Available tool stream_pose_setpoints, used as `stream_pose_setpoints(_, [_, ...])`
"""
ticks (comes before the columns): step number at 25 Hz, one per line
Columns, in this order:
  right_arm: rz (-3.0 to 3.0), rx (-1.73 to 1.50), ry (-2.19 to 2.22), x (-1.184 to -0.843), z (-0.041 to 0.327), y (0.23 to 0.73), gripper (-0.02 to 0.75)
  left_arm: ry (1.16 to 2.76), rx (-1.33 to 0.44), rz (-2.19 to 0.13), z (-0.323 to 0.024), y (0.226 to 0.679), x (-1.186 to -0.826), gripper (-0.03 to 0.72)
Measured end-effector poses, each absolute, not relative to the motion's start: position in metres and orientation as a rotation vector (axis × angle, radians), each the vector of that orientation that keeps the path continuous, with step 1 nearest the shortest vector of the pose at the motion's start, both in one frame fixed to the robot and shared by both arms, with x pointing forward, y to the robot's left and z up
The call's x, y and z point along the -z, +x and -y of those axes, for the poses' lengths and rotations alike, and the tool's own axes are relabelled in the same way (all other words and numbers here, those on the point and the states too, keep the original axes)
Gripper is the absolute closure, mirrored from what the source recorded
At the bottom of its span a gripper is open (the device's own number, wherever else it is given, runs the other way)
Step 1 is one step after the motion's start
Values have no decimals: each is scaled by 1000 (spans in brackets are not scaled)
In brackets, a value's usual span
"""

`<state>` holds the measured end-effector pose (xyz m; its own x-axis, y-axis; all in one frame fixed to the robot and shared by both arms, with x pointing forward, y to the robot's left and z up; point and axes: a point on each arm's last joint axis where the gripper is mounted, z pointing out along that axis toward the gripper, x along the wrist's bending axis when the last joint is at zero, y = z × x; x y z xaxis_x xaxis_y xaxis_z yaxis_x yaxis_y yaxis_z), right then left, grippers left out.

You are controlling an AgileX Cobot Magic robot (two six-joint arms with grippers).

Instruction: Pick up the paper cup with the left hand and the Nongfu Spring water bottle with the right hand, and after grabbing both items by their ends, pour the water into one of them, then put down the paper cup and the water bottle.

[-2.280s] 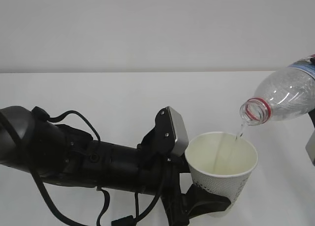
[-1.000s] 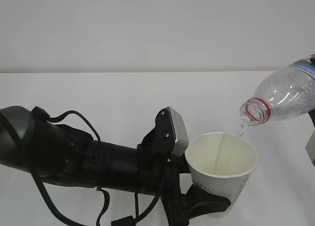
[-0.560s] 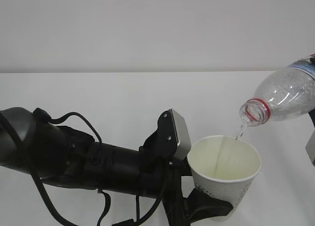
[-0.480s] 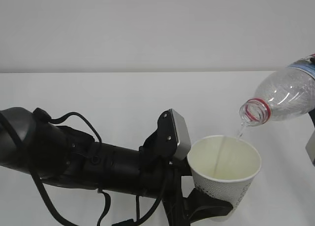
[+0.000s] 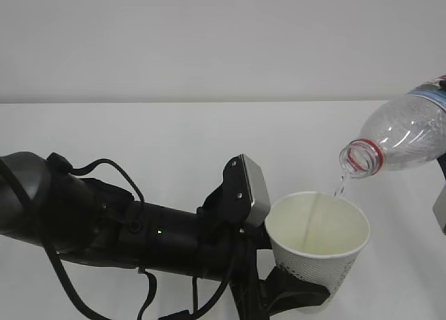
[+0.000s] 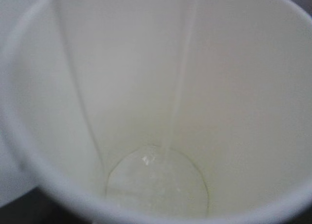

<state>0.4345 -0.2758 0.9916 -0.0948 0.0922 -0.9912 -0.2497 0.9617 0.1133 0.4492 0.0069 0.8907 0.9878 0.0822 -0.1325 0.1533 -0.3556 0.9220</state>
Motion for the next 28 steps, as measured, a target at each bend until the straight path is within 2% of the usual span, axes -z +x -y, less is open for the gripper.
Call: stream_pose_setpoints(28, [-1634,-283,-129,-992,276,434,280,1937,75,-170,-7,449,-891,160])
